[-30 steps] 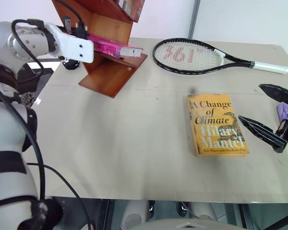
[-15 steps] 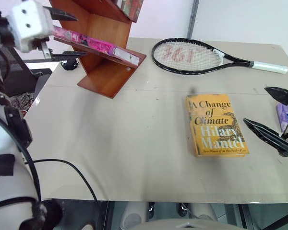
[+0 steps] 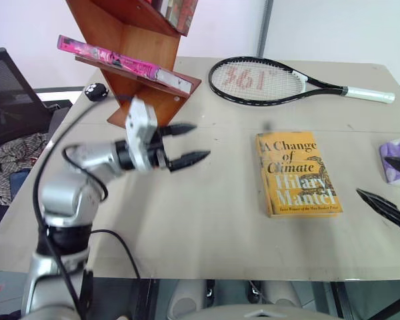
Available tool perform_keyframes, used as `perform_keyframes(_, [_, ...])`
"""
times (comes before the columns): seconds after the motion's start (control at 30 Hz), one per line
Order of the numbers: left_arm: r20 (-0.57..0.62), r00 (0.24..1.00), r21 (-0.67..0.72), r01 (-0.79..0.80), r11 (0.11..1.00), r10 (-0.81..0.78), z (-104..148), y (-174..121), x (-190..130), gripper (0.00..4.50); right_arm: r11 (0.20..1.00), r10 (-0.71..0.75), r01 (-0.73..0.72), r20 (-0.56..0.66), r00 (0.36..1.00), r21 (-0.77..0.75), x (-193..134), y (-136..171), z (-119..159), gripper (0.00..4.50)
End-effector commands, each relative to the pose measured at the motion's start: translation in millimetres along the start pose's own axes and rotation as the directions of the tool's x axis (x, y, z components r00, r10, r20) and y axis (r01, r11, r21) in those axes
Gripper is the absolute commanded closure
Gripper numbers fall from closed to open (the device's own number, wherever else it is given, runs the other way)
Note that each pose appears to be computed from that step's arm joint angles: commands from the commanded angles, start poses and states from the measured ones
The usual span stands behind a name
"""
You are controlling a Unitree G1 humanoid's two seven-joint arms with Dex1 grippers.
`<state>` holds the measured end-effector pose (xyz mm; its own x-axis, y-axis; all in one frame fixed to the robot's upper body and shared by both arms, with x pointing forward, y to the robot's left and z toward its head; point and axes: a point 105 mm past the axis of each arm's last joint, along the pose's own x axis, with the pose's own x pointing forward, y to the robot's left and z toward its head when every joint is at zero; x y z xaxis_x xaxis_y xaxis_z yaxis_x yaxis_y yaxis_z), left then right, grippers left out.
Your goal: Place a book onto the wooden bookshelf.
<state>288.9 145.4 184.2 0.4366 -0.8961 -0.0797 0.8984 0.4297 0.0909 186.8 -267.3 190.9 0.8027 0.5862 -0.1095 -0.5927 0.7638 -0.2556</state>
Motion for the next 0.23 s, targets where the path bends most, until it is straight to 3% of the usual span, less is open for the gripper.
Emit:
perform_keyframes(0.03, [-0.031, 0.998, 0.01, -0.055, 0.998, 0.055, -7, -2, -22, 0.13, 0.997, -0.073, 0.072, -0.087, 0.993, -0.02, -27, -6, -17, 0.0])
perform_keyframes(0.23, [-0.148, 0.985, -0.015, -0.093, 0.996, 0.089, -42, -5, -47, 0.13, 0.994, -0.109, 0.109, -0.184, 0.977, -0.009, -46, -6, -41, 0.0])
